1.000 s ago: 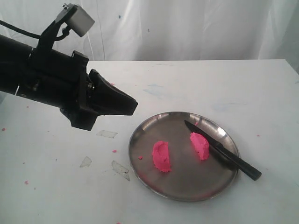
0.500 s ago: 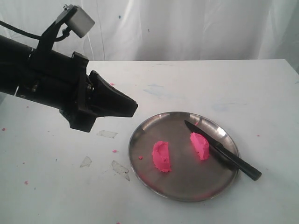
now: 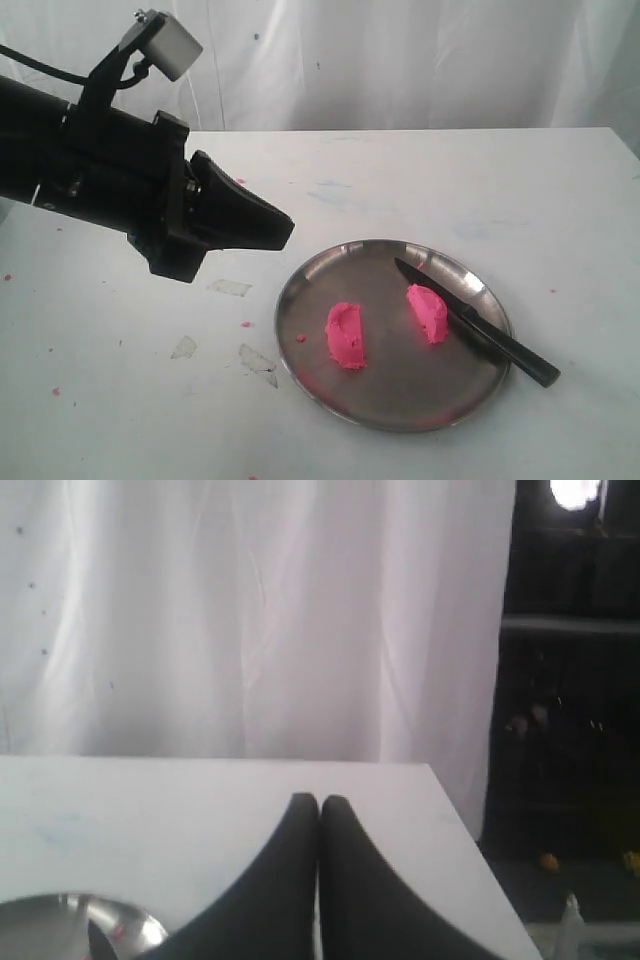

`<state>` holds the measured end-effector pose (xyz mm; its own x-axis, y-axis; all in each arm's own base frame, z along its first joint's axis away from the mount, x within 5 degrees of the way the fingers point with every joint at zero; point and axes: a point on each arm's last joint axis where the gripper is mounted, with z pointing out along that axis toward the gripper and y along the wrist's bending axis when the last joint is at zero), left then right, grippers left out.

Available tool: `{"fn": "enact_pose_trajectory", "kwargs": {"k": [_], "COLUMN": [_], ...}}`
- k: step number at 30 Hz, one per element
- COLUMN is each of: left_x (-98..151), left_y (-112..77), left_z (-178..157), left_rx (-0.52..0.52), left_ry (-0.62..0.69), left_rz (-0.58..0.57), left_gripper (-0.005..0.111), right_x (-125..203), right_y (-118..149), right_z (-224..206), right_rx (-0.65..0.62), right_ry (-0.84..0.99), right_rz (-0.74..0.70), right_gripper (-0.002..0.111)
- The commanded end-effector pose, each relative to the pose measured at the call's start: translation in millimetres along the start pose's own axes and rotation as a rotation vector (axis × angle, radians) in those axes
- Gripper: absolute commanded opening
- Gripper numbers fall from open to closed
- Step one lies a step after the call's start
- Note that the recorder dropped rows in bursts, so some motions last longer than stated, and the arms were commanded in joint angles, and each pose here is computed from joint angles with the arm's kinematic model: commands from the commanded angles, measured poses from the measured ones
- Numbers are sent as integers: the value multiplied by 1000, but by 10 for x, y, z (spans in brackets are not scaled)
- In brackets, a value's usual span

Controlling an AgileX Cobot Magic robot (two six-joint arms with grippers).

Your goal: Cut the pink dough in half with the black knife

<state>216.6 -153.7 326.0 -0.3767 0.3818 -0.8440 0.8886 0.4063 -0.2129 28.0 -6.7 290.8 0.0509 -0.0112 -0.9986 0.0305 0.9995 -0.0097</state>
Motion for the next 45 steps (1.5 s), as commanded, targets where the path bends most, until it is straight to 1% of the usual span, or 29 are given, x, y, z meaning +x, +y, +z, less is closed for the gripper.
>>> {"fn": "enact_pose_trajectory", "kwargs": {"k": [1,4,6,7,9,11,13,14,15,19,23,28,30,31,33,34,36,38,40,44,45], "left_x": [-6,-6,-10,-11,-12,-12,-14,-14,-14,-14,-14,-13,-22,-22,-38,-48,-60,-27,41,153,167], "left_y": [-22,-20,-13,-10,-8,-6,-1,-1,-1,-1,-1,-2,-13,-50,-156,-243,-424,-593,-745,-1129,-1223], "left_z": [-19,-19,-19,-19,-19,-20,-20,-20,-20,-20,-20,-20,-104,-189,-444,-626,-985,-1327,-1583,-1944,-2002], "left_rx": [1,-1,-9,-12,-14,-16,-22,-22,-22,-22,-22,-21,-56,-75,-131,-173,-286,-481,-672,-965,-1010], "left_ry": [-13,-14,-17,-18,-20,-20,-23,-23,-23,-23,-23,-21,-32,-42,-91,-134,-225,-266,-258,-295,-327], "left_rz": [-5,-5,-5,-5,-5,-5,-5,-5,-5,-3,-3,-2,21,42,86,112,168,275,383,548,573], "left_gripper": [0,0,0,0,0,0,0,0,0,0,0,0,0,0,0,0,0,0,0,0,0], "right_x": [273,566,733,726,836,898,959,979,1007,1034,1097,1101,1101,1101,1101,1101,1101,1101,1101,1101,1101], "right_y": [103,101,90,81,65,55,52,51,47,32,24,24,24,24,24,24,24,24,24,24,24], "right_z": [146,210,235,234,239,236,229,225,220,213,195,194,194,194,194,194,194,194,194,194,194], "right_rx": [-81,-69,-42,-25,3,20,27,30,34,45,53,54,54,54,54,54,54,54,54,54,54], "right_ry": [-201,-130,-97,-106,15,84,151,173,204,235,308,312,312,312,312,312,312,312,312,312,312], "right_rz": [-67,38,16,16,16,14,49,59,49,-8,-10,-10,-10,-10,-10,-10,-10,-10,-10,-10,-10], "right_gripper": [0,0,0,0,0,0,0,0,0,0,0,0,0,0,0,0,0,0,0,0,0]}}
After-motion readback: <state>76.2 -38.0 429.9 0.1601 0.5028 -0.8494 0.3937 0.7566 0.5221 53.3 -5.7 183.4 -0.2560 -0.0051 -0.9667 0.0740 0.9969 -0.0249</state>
